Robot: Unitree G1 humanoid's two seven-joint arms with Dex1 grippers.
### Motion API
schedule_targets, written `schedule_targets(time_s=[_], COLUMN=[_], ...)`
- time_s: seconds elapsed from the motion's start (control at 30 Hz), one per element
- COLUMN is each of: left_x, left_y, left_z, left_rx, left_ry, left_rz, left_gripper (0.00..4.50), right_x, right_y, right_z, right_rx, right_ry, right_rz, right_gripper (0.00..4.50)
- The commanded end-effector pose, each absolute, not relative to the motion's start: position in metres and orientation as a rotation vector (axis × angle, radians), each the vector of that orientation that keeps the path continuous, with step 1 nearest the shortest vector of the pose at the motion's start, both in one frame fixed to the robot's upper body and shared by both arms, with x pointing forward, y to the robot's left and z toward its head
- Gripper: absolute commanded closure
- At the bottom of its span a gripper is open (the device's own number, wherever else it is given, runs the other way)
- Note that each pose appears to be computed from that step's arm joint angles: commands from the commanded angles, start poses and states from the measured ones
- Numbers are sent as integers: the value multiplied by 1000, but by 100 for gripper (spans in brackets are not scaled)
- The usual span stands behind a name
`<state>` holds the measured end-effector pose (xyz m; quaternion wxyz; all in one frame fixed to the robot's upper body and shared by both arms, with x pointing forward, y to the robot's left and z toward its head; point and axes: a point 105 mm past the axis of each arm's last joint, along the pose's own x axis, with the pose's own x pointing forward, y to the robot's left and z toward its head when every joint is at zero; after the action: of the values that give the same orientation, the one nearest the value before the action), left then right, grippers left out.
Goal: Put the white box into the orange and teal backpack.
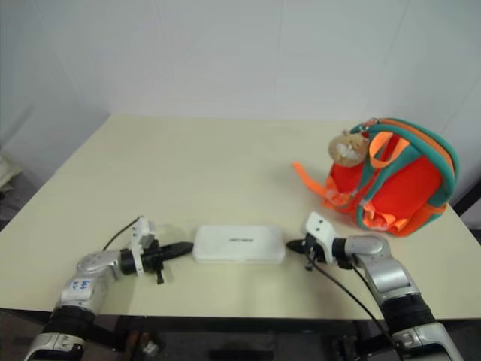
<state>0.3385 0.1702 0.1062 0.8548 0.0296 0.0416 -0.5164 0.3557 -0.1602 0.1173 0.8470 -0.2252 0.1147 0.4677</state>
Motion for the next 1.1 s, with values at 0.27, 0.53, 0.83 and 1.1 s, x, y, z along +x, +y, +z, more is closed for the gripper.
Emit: schedule_targets(time_s=[0.27, 0.53, 0.83, 1.1], left_x=[341, 344, 324, 317], left_y=[166, 209, 213, 220], left_z=[116, 126, 147, 138], left_rx=[100, 207, -9, -229], left_ry=[49, 65, 170, 415], left_rz=[-1097, -977, -1051, -1057], left_gripper=[445, 450, 361, 107], right_x=[356, 344, 340, 328], right_y=[-164, -189, -219, -189], right_z=[122, 128, 150, 171], right_rx=[-479, -480, -355, -165], right_ry=[227, 293, 381, 469], right_rz=[987, 992, 918, 987], right_gripper=[450, 415, 123, 0])
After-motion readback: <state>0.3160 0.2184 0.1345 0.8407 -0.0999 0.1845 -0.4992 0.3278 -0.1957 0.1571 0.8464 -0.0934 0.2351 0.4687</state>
